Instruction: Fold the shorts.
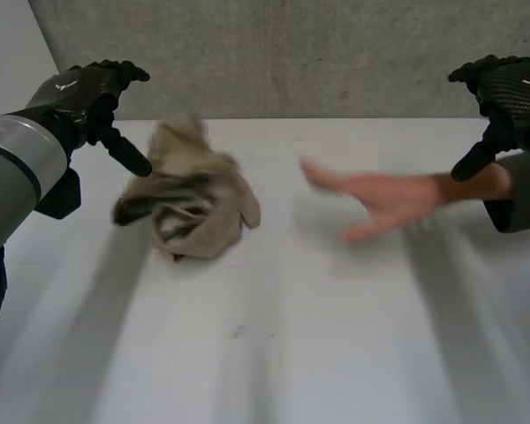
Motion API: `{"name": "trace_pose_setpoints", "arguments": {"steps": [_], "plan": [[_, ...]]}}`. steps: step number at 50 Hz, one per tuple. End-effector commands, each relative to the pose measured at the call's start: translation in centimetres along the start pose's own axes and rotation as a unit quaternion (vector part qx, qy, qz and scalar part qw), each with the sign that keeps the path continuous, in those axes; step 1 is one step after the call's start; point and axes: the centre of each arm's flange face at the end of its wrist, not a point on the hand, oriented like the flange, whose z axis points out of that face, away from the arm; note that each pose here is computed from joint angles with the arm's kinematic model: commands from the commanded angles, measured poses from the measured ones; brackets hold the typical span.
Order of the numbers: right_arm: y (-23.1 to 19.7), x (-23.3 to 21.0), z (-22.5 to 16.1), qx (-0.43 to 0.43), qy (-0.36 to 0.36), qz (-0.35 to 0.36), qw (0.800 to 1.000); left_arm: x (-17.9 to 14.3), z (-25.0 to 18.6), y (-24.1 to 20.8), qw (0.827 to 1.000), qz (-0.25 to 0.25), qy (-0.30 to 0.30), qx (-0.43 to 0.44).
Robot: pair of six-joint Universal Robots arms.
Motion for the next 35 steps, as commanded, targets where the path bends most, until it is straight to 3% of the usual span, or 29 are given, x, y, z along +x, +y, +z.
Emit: {"name": "trace_pose_setpoints", "arguments": {"steps": [1,15,23,28,35], "plan": [[0.3,-0.2,0.0,-0.003,-0.014,0.0,1.0,-0.2,1.0,1.3,1.0,0.005,-0.002,-0.014],[0.9,-0.6,0.1,-0.009,-0.024,-0.003,1.0,-1.2,4.1,4.2,0.999,0.022,-0.015,-0.026],[1.0,-0.6,0.2,-0.007,-0.023,-0.003,1.0,-3.3,7.1,8.7,0.987,0.136,-0.041,-0.081],[1.4,-0.7,0.4,-0.012,-0.024,-0.004,1.0,-5.1,8.5,11.8,0.964,0.218,-0.08,-0.128],[1.7,-0.8,0.5,-0.018,-0.027,-0.004,0.999,-4.8,8.7,13.9,0.953,0.245,-0.08,-0.156]]}}
